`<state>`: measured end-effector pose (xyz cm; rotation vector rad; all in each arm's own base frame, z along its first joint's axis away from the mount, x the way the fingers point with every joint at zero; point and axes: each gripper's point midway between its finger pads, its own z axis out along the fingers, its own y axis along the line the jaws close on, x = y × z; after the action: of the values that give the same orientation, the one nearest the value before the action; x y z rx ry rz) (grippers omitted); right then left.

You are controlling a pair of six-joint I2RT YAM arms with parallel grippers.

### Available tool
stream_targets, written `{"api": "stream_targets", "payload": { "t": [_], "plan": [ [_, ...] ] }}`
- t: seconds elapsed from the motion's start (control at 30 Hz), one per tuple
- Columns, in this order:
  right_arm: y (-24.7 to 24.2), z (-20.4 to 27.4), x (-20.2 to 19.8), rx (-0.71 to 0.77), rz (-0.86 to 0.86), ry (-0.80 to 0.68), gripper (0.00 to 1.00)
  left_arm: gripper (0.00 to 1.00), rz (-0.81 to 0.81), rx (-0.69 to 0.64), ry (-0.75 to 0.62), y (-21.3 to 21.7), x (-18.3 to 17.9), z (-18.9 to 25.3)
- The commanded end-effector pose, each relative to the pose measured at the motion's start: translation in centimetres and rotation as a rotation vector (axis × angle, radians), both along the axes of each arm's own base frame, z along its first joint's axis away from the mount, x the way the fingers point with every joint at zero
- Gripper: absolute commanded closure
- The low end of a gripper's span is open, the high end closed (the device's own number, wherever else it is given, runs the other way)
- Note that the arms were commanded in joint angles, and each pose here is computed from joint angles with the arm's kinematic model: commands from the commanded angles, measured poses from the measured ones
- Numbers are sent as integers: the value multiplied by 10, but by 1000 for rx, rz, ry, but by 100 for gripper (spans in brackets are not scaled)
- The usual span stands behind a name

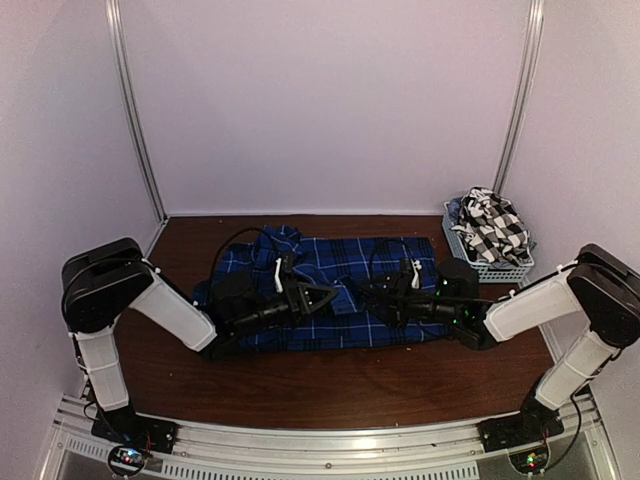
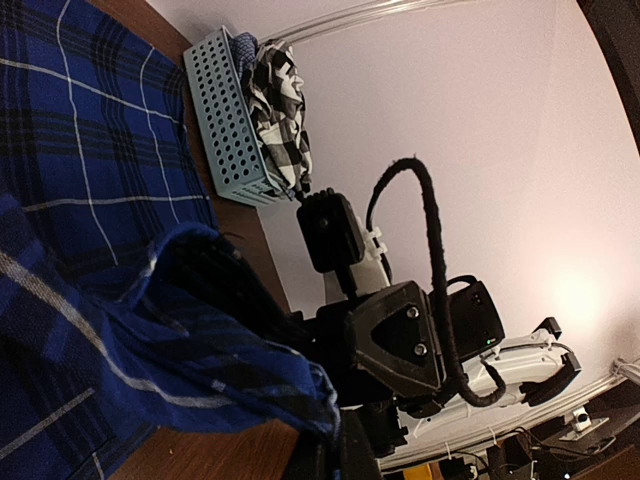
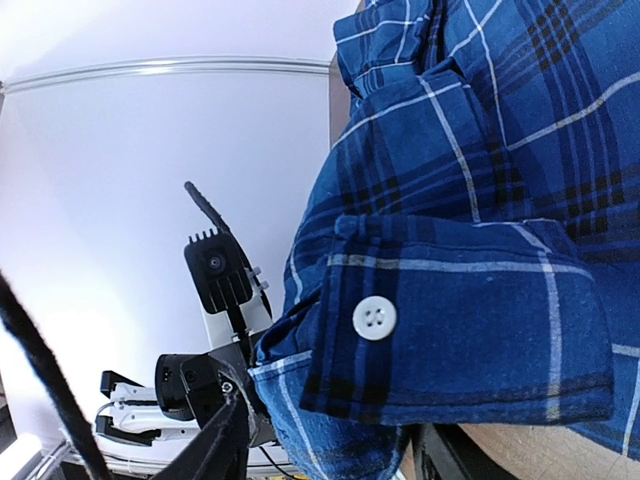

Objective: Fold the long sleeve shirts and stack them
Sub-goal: Pass from the left arm to the right, then place the sleeve of the 1/3-folded shirt.

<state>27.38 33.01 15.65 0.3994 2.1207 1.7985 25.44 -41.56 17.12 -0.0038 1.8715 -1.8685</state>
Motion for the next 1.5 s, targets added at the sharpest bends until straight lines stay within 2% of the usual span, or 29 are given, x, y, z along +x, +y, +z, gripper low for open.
{"api": "stream_targets", "payload": {
  "t": [0.0, 0.23, 0.43, 0.7, 0.73, 1.0, 1.1, 1.33, 1.47],
  "plan": [
    [-5, 2, 3, -44, -35, -41, 49, 100, -14, -47, -29, -2, -7, 9],
    [-12, -9, 7, -142, -60, -59, 84, 100, -26, -47, -28, -5, -10, 8],
    [-20, -17, 10, -238, -88, -75, 100, 100, -35, -43, -21, -7, -13, 4],
    [-39, -17, 17, -407, -128, -147, 100, 100, -60, -7, -33, -12, -20, -7],
    [-41, -15, 17, -422, -126, -159, 100, 97, -65, 3, -39, -13, -21, -8],
    [-53, -9, 19, -542, -50, -223, 100, 54, -154, 78, -64, -18, -36, -25],
    [-64, -8, 21, -618, -27, -234, 100, 41, -188, 90, -71, -12, -46, -29],
    [-105, -9, 28, -832, 15, -255, 100, 37, -182, 191, -137, 12, -60, -27],
    [-127, -19, 28, -893, 42, -234, 100, 37, -102, 375, -200, 24, -47, -27]
  ]
}}
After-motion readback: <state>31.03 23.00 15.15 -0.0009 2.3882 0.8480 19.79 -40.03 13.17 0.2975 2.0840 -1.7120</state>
